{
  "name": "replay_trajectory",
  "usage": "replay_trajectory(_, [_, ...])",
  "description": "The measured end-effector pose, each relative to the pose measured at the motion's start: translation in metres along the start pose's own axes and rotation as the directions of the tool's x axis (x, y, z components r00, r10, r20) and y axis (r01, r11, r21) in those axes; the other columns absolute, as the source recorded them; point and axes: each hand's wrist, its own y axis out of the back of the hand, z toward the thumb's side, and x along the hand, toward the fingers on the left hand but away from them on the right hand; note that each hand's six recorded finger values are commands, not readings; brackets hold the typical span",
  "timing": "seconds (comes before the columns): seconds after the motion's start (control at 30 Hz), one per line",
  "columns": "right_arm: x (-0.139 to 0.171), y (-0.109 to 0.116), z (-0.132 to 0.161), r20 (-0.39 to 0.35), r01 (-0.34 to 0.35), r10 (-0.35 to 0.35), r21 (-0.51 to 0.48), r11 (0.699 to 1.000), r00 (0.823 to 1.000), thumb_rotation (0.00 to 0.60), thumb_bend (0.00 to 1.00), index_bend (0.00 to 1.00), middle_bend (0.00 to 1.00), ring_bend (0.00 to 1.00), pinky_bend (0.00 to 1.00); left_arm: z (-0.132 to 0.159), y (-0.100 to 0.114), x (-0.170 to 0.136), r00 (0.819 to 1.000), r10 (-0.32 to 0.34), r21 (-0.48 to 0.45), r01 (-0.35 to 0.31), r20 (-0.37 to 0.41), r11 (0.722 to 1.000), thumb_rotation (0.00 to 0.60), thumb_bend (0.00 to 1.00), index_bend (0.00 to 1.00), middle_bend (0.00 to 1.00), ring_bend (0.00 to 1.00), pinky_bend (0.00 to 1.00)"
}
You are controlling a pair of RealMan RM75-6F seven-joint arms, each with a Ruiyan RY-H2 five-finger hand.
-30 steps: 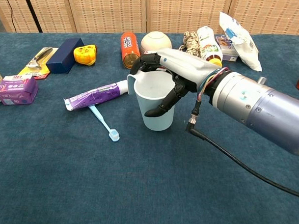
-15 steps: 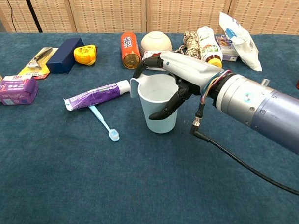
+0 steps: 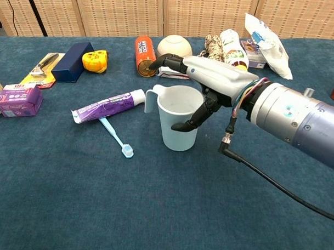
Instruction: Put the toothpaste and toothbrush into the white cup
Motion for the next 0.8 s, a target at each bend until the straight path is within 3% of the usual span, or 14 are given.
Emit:
replay_trajectory(0.3, [0.014, 0.026, 0.014, -0.055, 0.048, -0.048, -0.001, 0.999, 0.997, 0.600, 0.40, 0.00, 0.00, 0.00, 0.00, -0.001, 0.001, 0.000, 1.000, 0.002, -0.008, -0.002, -0.002, 1.000, 0.600, 0.00, 0.00, 0.00, 0.00, 0.00])
replay_trajectory(0.63, [0.058, 0.099, 0.004, -0.081, 0.157, -0.151, 0.068, 0.985, 0.985, 0.600, 0.40, 0.00, 0.00, 0.00, 0.00, 0.002, -0.001, -0.001, 1.000, -0.005, 0.000, 0.005, 0.006, 1.000, 0.600, 0.00, 0.00, 0.00, 0.00, 0.00])
replay_trajectory(0.8, [0.086, 0.136, -0.026, -0.036, 0.204, -0.201, 0.139, 0.969, 0.979, 0.600, 0.37, 0.00, 0.00, 0.00, 0.00, 0.003, 0.000, 0.000, 1.000, 0.002, -0.005, -0.002, 0.012, 1.000, 0.600, 0.00, 0.00, 0.00, 0.00, 0.00])
